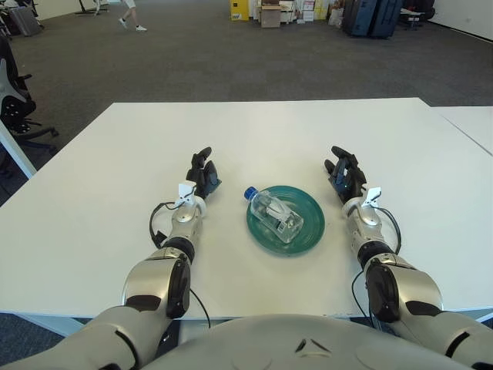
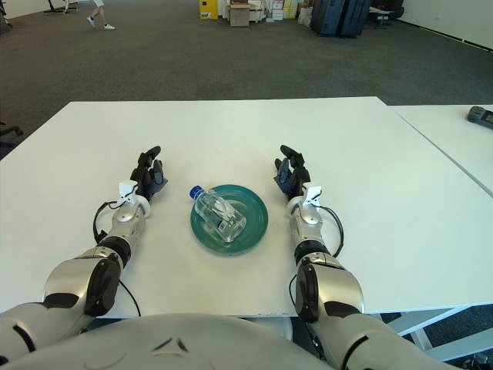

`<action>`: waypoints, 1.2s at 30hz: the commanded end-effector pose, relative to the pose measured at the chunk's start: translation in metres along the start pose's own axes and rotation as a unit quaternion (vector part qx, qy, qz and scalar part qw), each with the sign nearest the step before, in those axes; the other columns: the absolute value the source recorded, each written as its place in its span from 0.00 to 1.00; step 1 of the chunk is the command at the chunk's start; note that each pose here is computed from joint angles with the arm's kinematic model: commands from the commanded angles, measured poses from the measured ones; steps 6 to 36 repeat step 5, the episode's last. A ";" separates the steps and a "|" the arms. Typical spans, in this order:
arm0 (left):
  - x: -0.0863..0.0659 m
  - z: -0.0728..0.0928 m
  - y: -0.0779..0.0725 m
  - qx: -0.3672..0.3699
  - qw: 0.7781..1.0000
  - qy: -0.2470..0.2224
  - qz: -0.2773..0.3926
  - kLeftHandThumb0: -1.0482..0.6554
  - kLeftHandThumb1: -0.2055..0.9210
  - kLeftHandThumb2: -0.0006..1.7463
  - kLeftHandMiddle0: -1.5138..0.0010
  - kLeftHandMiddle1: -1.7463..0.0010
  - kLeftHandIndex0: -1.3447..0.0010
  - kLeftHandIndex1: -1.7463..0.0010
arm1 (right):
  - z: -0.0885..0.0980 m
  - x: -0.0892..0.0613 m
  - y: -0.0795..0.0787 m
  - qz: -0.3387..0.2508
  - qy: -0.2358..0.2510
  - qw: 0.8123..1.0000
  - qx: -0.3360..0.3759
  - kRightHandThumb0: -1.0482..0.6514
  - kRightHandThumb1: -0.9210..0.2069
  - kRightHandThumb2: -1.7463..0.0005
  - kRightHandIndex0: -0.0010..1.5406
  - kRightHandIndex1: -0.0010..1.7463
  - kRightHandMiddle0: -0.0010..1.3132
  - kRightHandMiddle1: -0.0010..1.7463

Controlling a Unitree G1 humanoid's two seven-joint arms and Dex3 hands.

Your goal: Put the bottle into the plate.

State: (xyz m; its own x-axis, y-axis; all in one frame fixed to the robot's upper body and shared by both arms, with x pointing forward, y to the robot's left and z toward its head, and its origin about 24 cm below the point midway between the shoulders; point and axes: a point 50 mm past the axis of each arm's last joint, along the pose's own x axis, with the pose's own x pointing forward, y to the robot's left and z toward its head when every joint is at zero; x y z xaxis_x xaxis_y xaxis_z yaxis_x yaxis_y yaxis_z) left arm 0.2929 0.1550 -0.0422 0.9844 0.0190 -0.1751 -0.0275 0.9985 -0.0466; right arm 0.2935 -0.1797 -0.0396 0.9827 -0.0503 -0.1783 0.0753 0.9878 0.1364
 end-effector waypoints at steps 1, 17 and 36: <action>-0.017 -0.029 0.006 0.005 0.997 0.070 0.015 0.16 1.00 0.52 0.79 0.97 1.00 0.59 | -0.032 -0.017 -0.004 -0.020 0.080 0.997 0.007 0.15 0.00 0.49 0.20 0.00 0.00 0.38; -0.020 -0.032 0.006 0.012 0.997 0.077 0.016 0.15 1.00 0.51 0.79 0.98 1.00 0.58 | -0.031 -0.016 -0.004 -0.024 0.081 0.996 0.007 0.16 0.00 0.49 0.20 0.00 0.00 0.39; -0.020 -0.032 0.006 0.012 0.997 0.077 0.016 0.15 1.00 0.51 0.79 0.98 1.00 0.58 | -0.031 -0.016 -0.004 -0.024 0.081 0.996 0.007 0.16 0.00 0.49 0.20 0.00 0.00 0.39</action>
